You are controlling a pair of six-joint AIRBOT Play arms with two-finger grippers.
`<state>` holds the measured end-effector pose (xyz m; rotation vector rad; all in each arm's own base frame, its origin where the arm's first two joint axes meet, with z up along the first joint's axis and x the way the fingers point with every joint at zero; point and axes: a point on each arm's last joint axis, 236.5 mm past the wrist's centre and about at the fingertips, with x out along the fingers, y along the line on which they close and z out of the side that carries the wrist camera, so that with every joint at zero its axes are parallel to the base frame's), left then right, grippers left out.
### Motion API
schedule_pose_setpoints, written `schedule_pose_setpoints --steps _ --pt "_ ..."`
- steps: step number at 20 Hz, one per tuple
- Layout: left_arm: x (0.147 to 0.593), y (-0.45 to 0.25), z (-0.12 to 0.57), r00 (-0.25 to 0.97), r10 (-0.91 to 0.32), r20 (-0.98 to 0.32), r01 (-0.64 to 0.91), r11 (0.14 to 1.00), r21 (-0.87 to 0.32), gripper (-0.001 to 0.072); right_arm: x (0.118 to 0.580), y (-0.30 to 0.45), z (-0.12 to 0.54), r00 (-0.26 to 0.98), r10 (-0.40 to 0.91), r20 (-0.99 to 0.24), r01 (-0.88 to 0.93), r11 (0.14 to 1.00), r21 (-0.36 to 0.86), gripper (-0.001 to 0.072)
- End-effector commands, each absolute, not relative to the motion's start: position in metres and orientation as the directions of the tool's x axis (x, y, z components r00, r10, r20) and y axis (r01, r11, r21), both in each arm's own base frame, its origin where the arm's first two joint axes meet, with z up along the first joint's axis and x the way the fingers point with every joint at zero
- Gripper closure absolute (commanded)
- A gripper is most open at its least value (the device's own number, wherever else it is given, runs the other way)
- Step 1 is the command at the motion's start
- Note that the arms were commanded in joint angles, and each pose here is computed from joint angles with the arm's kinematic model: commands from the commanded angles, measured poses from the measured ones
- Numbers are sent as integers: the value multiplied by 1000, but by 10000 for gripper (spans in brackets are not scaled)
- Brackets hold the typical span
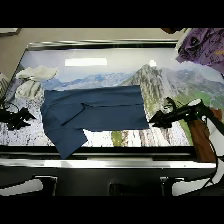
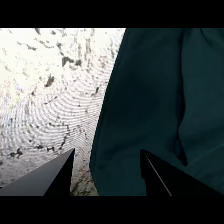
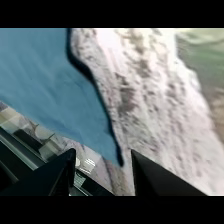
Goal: Fold the clothes and pants, and hang the long-sleeved shirts on hangers.
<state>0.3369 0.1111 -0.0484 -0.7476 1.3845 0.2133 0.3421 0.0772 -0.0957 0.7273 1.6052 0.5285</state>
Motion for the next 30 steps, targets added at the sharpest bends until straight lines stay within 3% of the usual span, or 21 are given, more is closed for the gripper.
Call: schedule_pose_setpoints --steps 1,3,7,8,13,30 --pt "334 108 -49 196 -293 -936 -556 753 -352 233 338 98 -108 -95 684 -724 117 730 674 292" --pt "332 108 -49 191 -296 -936 -566 746 -352 231 338 108 -109 -103 680 -726 104 733 672 311" --pt "322 116 -57 199 -308 -930 -588 722 -365 229 338 114 -106 -108 686 -719 105 727 678 666" --pt "319 114 -61 225 -341 -913 -586 701 -407 229 338 114 -104 -104 687 -719 102 727 679 680" --pt "311 91 -79 342 -483 -806 -527 612 -590 230 344 113 -90 -64 679 -731 82 734 674 681" --pt "297 48 -113 239 -598 -765 -513 591 -623 261 355 110 -66 14 665 -747 59 745 664 681"
